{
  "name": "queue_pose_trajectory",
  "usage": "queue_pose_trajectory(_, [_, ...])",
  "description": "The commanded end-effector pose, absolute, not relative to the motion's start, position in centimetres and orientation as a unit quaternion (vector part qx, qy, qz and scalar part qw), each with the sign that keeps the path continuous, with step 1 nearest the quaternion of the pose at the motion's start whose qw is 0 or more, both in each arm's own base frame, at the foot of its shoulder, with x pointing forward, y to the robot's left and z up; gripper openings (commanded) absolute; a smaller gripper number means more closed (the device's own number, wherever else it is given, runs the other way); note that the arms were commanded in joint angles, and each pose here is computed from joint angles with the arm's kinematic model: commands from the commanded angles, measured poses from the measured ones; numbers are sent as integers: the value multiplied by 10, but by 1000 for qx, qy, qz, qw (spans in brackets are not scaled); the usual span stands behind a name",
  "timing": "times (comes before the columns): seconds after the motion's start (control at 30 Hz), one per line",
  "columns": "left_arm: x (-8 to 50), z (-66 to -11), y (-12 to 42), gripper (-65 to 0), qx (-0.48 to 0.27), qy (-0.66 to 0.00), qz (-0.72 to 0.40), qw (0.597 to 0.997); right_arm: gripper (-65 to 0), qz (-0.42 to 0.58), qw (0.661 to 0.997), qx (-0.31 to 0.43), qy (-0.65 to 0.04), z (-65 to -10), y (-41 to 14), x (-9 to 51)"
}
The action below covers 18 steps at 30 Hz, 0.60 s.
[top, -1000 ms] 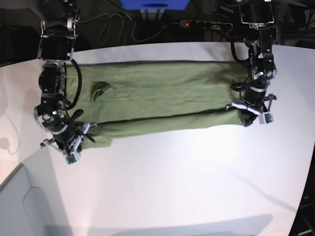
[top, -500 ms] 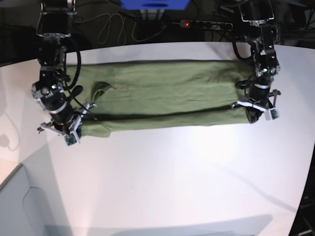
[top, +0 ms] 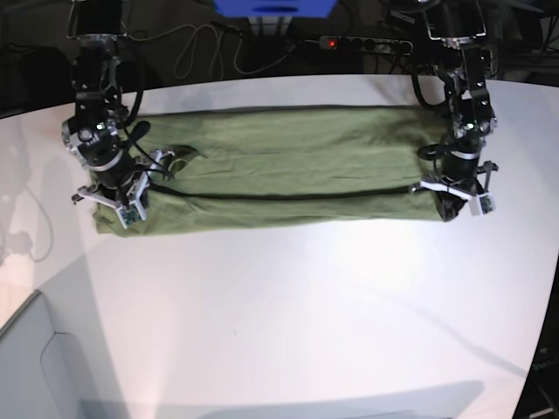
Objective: Fold the T-shirt properly
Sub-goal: 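Grasp the folded edge with the right gripper and push it toward the collar, then reposition the right gripper along the strip's end, pressing the fabric flat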
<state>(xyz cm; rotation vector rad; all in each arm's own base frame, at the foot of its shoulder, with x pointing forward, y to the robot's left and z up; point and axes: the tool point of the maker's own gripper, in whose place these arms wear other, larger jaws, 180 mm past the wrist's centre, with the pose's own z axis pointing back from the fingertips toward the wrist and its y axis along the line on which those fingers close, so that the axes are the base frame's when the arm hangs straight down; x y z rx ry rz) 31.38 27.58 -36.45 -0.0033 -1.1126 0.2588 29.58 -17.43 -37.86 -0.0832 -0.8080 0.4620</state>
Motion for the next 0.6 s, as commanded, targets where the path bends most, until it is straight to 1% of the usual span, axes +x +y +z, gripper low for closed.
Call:
queue_pose_trajectory(0.0, [322,-346,281,-650,5,-552,115,826,-650,232,881,-42,-410,-366,-174,303])
queue_pose_trajectory(0.2, [321,-350,283,-650,6,-549,117,828,-650,232,881,-42,-410,-366,-174,303])
queue_pose_trajectory(0.37, [321,-350,283,-650,7,-548,117,828,-650,206,881,-60,-422,-356,-195,309])
queue_pose_trajectory(0.57, [321,-351,282,-650,7,-548,115,829,-650,210,861,-79,-456,-326,-202,341])
